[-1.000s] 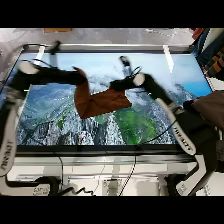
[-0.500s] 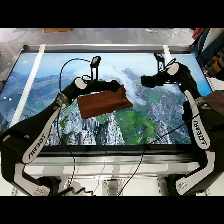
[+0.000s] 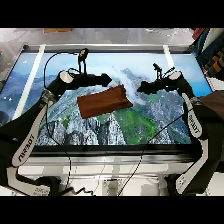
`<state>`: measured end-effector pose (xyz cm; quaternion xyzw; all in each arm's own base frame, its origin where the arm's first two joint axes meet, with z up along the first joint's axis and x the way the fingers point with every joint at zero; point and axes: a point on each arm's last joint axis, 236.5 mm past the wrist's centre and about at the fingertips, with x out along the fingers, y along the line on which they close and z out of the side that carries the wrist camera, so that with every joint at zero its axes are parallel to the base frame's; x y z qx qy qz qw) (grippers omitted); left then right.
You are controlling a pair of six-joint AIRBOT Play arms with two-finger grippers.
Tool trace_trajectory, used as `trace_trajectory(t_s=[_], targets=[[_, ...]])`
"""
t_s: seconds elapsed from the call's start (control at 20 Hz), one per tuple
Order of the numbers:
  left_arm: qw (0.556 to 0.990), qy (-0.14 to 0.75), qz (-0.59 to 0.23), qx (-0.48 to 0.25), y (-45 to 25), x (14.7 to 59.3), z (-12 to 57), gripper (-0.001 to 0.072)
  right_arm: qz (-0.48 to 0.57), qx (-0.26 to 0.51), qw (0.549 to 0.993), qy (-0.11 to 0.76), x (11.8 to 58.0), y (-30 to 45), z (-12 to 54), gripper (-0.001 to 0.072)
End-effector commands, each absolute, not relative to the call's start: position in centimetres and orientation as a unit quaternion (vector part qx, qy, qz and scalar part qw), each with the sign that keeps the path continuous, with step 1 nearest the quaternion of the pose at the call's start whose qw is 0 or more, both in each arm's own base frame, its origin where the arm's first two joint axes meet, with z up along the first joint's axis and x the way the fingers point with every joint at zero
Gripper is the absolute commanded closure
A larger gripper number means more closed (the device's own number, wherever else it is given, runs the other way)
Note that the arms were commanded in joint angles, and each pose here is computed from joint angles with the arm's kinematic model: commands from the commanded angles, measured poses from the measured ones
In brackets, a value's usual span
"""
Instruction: Fold the clothes and pants, and hang the long-sleeved shirts on hangers.
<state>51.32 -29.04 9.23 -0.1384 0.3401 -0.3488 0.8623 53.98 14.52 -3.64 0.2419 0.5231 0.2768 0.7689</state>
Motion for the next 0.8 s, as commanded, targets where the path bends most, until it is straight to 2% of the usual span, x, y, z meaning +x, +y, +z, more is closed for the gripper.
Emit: trace_trajectory(t_s=[0.0,0.1,0.15,0.2,0.4,0.55,0.6,0.65,0.75], targets=[[0.850,0.360,-0.359,-0.137,-28.4,50.5,8.9,0.0003,0.294,0.279,0.759,0.509,54.8,17.5,-4.7,0.0141],[0.847,0.364,-0.363,-0.136,-28.5,50.2,8.8,0.0003,0.264,0.243,0.765,0.535,54.4,17.7,-7.1,0.0119],[0.847,0.364,-0.363,-0.136,-28.6,50.2,8.8,0.0004,0.253,0.235,0.764,0.545,54.1,18.1,-7.9,0.0028],[0.847,0.364,-0.363,-0.136,-28.6,50.2,8.8,0.0004,0.250,0.229,0.764,0.549,54.0,18.7,-8.3,0.0002],[0.847,0.364,-0.363,-0.136,-28.6,50.2,8.8,0.0004,0.216,0.265,0.760,0.552,54.5,21.0,-9.4,0.0010],[0.845,0.366,-0.365,-0.136,-28.6,50.1,8.8,0.0004,0.211,0.302,0.714,0.595,52.6,22.1,-11.4,0.0026],[0.845,0.367,-0.365,-0.136,-28.6,50.0,8.8,0.0004,0.221,0.315,0.696,0.606,51.8,22.8,-11.4,0.0064],[0.845,0.367,-0.365,-0.136,-28.6,50.0,8.8,0.0004,0.229,0.321,0.683,0.615,51.2,23.3,-11.4,0.0066],[0.845,0.367,-0.365,-0.136,-28.6,50.0,8.7,0.0004,0.255,0.304,0.670,0.627,49.8,24.5,-11.4,0.0092]])
